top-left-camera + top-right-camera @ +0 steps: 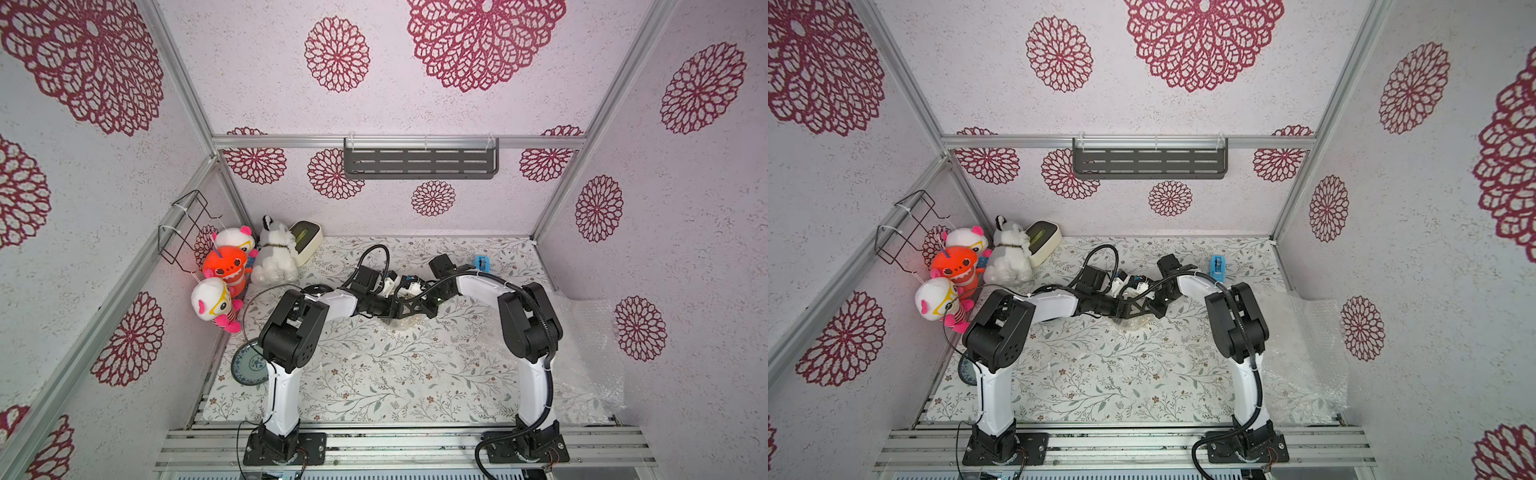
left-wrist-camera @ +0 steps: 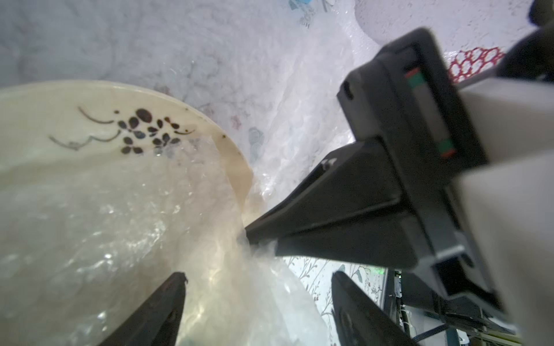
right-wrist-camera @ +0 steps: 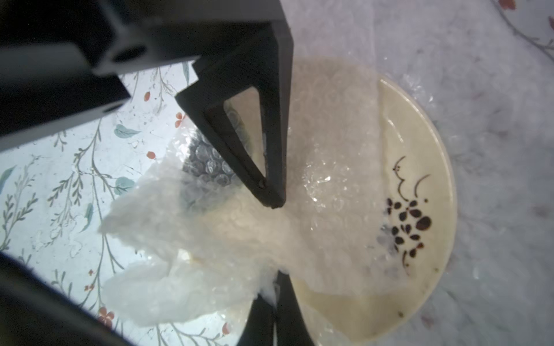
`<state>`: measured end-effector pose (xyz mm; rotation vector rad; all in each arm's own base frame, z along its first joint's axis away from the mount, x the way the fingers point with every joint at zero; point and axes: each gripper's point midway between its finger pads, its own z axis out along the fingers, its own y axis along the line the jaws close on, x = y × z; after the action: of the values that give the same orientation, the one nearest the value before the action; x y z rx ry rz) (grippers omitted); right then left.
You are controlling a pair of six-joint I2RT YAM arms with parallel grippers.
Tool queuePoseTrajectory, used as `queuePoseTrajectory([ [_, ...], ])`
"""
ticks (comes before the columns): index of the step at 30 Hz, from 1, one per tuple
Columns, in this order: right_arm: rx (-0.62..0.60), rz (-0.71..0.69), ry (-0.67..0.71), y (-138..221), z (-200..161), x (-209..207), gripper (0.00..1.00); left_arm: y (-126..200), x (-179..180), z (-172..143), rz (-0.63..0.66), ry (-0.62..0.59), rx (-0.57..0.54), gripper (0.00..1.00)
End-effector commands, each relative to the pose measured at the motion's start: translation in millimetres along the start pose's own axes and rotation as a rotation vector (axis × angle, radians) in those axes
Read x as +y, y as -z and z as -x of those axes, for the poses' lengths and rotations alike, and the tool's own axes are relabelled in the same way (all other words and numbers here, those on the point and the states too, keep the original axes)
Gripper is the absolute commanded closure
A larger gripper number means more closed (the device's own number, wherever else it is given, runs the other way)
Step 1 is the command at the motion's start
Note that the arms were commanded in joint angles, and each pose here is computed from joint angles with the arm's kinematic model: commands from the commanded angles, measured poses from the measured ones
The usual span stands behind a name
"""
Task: Wrap dinner plates in bubble wrap
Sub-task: Wrap the plate in the bubble wrap.
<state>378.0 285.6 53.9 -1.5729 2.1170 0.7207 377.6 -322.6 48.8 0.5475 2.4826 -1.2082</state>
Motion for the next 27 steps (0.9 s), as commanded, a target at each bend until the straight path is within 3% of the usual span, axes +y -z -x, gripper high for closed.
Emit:
queuePoseTrajectory([
  [1, -0.056, 0.043, -0.061, 7.0, 15.1, 2.3, 0.98, -12.0, 8.0, -17.5, 0.069, -0.058, 0.074, 0.20],
  [5, -0.069, 0.052, -0.075, 8.9, 16.4, 3.4, 0.97, -16.3, 26.5, -16.8, 0.143, -0.025, 0.066, 0.33],
  [8, -0.097, 0.045, -0.106, 17.2, 19.3, -0.6, 0.93, -14.4, 37.2, -11.8, 0.182, 0.006, 0.047, 0.58],
  [10, -0.139, 0.027, -0.144, 32.5, 27.3, -5.1, 0.78, -14.1, 42.8, -9.2, 0.187, 0.038, 0.039, 0.72],
  [12, -0.198, -0.045, -0.226, 54.9, 35.4, -16.9, 0.59, -11.6, 49.2, -6.0, 0.191, 0.077, 0.031, 0.79],
  [15, -0.282, -0.258, -0.391, 101.1, 31.8, -43.2, 0.34, -10.8, 55.4, -6.2, 0.180, 0.141, 0.029, 0.82],
  [16, -0.311, -0.336, -0.461, 115.8, 20.7, -49.7, 0.31, -10.7, 57.3, -7.9, 0.183, 0.156, 0.032, 0.83],
  [19, -0.361, -0.530, -0.644, 150.5, -23.4, -55.2, 0.30, -11.8, 59.9, -13.2, 0.190, 0.180, 0.046, 0.84],
  [21, -0.317, -0.549, -0.684, 148.1, -47.6, -38.9, 0.33, -13.2, 62.3, -17.4, 0.195, 0.204, 0.061, 0.84],
  [25, -0.359, -0.207, -0.660, 107.4, -24.3, 17.4, 0.47, -15.1, 65.4, -22.8, 0.203, 0.240, 0.084, 0.85],
  [27, -0.384, -0.135, -0.637, 90.2, -0.6, 21.0, 0.51, -14.9, 66.3, -24.4, 0.209, 0.245, 0.091, 0.85],
])
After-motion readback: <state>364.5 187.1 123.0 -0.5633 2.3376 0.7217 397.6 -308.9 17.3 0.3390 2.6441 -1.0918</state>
